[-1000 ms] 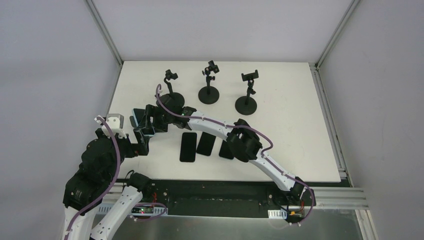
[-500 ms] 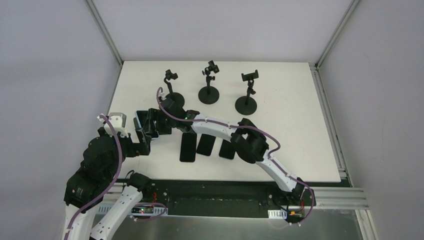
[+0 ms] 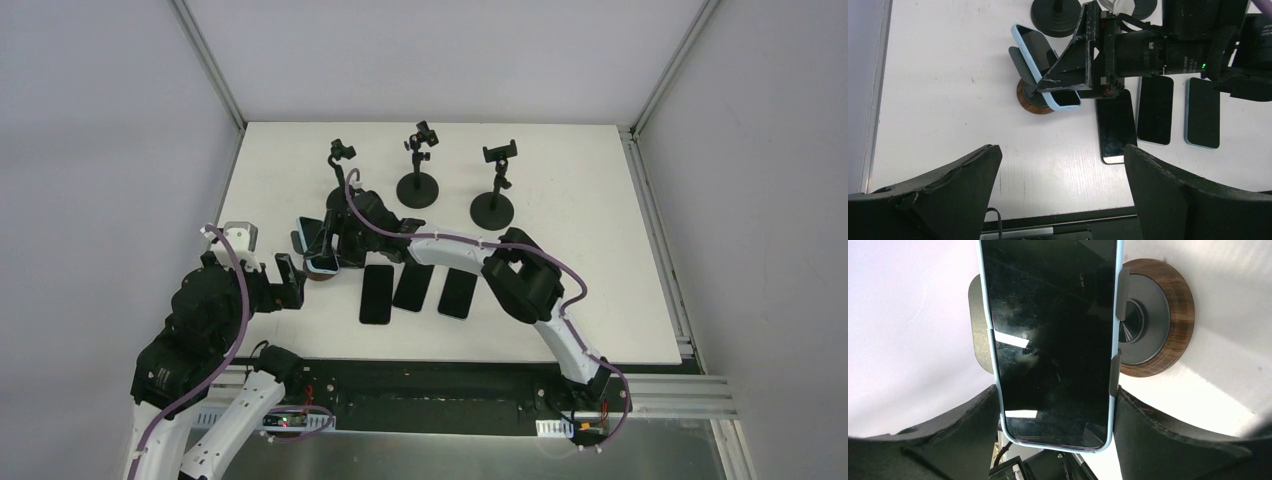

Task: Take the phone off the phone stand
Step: Move the phone stand with the phone to the center of the board.

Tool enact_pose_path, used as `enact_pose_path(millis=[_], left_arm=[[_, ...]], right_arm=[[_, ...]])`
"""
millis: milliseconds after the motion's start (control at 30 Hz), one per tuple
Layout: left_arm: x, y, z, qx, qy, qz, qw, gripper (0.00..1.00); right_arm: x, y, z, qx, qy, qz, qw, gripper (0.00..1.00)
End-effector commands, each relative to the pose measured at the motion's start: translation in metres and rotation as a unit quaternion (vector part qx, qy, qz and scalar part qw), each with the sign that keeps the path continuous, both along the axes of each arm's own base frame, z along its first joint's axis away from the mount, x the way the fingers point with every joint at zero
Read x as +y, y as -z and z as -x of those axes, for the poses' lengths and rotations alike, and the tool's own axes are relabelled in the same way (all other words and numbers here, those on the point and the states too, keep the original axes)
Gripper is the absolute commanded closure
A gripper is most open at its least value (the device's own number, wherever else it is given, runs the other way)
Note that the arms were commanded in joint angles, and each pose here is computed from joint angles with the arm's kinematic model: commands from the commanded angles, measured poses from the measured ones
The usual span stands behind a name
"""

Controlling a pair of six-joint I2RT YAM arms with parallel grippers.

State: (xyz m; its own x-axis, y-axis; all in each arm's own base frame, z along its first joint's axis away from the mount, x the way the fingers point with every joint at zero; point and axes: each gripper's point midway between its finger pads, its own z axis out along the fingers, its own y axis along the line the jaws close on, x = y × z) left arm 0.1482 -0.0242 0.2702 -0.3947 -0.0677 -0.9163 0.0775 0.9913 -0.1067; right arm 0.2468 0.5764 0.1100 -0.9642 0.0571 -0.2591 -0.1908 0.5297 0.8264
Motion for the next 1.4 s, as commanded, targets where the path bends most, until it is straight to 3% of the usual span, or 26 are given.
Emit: enact_pose_path(millis=[0, 367, 633, 833, 1067, 1167, 1367], left_arm=[[-0.005, -0.001, -0.002, 0.006, 0.004, 0.010, 1.000, 0.01], [-0.005, 0.003, -0.004, 0.013, 0.002, 0.009, 1.000, 0.01], [-0.005, 0.008, -0.005, 0.019, 0.002, 0.004, 1.000, 0.01], [-0.003, 0.013, -0.006, 0.025, -0.003, -0.002, 1.000, 0.01], [-0.002, 0.012, -0.008, 0.027, -0.002, -0.011, 1.000, 0.01], [-0.003, 0.012, -0.008, 0.028, -0.001, -0.011, 1.000, 0.01], [-0.003, 0.014, -0.008, 0.029, -0.002, -0.011, 1.000, 0.01]], right_arm=[[-0.003, -0.110, -0.004, -0.040, 0.010, -0.125, 0.991, 0.88], [-0.013, -0.098, -0.001, -0.019, 0.007, -0.131, 0.991, 0.88], [-0.029, -0.056, 0.000, -0.016, 0.022, -0.078, 0.997, 0.49], [-0.034, -0.052, 0.005, -0.038, 0.010, -0.065, 0.997, 0.23], [-0.037, -0.064, 0.010, -0.076, -0.006, -0.057, 0.996, 0.14], [-0.039, -0.062, 0.010, -0.080, -0.005, -0.052, 0.995, 0.01], [-0.041, -0.061, 0.010, -0.084, -0.008, -0.050, 0.995, 0.01]])
